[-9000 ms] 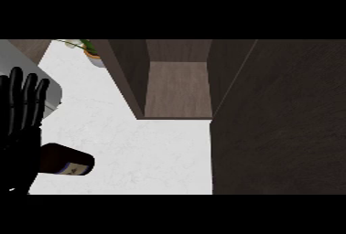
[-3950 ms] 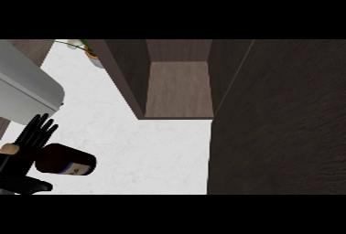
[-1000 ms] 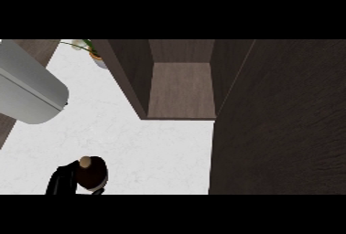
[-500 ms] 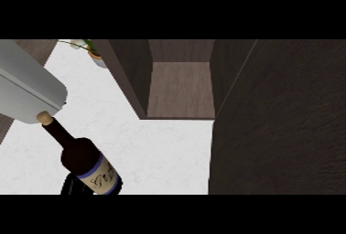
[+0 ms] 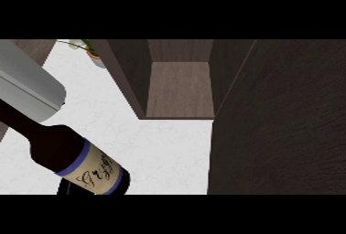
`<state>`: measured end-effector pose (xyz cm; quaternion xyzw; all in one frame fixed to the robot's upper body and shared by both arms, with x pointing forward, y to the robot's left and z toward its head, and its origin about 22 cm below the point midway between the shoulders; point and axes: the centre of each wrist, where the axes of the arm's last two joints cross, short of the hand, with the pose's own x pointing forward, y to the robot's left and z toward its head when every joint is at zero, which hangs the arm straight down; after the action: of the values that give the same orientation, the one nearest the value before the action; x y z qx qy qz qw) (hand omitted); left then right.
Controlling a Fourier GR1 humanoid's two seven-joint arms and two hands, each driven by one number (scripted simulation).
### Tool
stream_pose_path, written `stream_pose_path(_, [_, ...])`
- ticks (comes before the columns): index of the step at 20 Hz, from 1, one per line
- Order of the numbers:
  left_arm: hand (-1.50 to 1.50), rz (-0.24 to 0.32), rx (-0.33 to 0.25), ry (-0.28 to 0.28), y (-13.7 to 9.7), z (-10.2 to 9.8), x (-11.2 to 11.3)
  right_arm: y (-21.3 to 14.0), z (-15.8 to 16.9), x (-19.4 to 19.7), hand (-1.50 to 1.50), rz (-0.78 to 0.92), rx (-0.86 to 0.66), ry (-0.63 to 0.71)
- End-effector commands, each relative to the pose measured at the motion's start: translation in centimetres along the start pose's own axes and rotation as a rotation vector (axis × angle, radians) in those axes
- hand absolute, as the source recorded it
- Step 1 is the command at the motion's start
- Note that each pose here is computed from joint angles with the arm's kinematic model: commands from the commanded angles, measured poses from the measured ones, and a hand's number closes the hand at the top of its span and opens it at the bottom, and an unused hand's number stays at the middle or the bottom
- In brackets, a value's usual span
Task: Pick up the wine, place it into the cabinet and close the cabinet
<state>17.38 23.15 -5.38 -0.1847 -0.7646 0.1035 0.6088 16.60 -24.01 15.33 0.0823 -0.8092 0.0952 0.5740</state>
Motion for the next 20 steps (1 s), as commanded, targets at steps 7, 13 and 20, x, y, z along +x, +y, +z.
stream_pose_path(7, [1.5, 0.008, 0.009, -0.038, -5.7, -6.1, 3.7, -0.1, -2.2, -0.5, -1.5, -0.009, 0.006, -0.009])
stream_pose_path(13, [1.5, -0.031, -0.009, -0.069, -9.1, -9.4, 4.0, -0.8, -0.3, -0.5, -1.5, -0.02, 0.005, 0.001])
stream_pose_path(20, [1.5, -0.104, 0.009, -0.079, -12.6, -12.0, 3.2, -1.4, -0.3, -1.6, -1.5, -0.011, -0.007, -0.009])
